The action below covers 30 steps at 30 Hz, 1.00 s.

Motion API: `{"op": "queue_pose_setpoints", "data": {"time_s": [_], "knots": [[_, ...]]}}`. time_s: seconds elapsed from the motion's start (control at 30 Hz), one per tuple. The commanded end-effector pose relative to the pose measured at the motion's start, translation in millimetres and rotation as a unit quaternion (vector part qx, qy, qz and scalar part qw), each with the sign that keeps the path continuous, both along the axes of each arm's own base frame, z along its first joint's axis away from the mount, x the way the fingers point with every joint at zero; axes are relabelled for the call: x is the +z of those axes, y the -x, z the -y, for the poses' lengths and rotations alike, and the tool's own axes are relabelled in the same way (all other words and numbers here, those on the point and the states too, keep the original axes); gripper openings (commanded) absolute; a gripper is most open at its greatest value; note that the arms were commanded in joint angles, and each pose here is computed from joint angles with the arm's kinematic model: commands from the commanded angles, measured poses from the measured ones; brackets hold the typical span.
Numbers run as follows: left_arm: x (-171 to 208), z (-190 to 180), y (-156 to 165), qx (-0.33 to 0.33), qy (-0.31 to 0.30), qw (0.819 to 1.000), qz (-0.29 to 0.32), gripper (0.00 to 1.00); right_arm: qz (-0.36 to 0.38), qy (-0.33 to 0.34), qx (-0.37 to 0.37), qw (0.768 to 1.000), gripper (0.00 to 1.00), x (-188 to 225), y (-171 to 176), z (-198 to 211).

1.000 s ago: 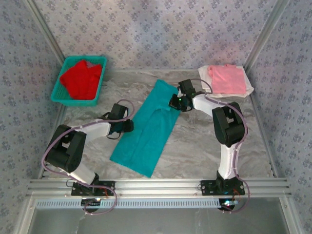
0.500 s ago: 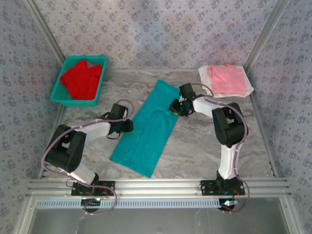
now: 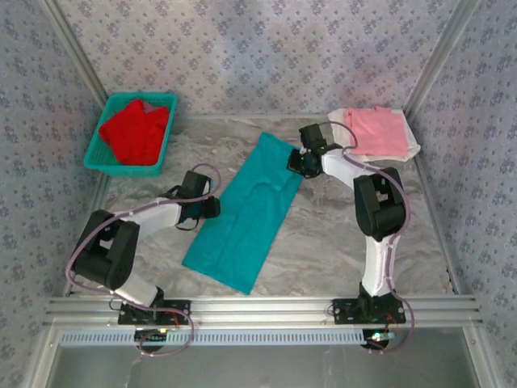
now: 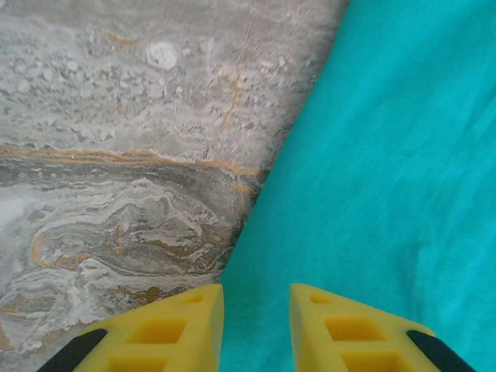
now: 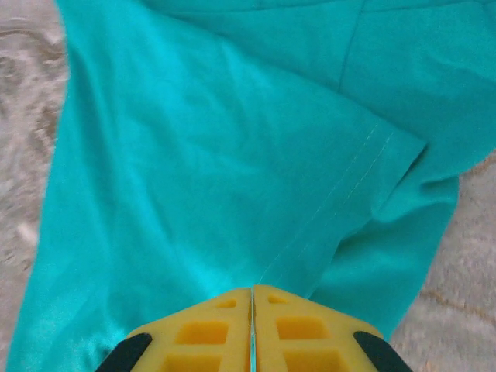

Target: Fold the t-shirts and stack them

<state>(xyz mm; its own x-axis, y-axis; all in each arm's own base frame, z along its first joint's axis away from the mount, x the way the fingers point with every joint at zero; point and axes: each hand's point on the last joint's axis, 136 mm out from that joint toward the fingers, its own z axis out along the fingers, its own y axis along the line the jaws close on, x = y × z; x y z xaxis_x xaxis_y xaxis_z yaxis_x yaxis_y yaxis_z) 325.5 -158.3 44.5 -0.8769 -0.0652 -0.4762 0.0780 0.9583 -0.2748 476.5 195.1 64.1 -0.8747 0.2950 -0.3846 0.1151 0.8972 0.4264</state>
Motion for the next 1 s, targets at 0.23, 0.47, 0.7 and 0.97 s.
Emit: {"op": "queue_pose_setpoints", "data": {"time_s": [0.23, 0.47, 0.7, 0.97], "knots": [[20.7, -5.7, -2.6, 0.009, 0.004, 1.000, 0.023, 0.28, -0.059, 0.043, -0.016, 0.997, 0.12, -57.5, -13.3, 15.6], [39.2, -1.2, -5.0, 0.009, 0.022, 0.999, 0.036, 0.29, -0.075, -0.005, -0.033, 0.997, 0.12, -80.9, -46.3, 2.1], [49.4, -5.9, 5.3, 0.018, 0.032, 0.998, 0.050, 0.31, -0.029, -0.073, -0.020, 0.997, 0.19, -35.8, -95.4, -25.6], [51.6, -4.9, 5.0, 0.018, 0.040, 0.997, 0.058, 0.31, 0.028, -0.060, 0.035, 0.997, 0.21, 41.5, -49.7, -29.2]]}}
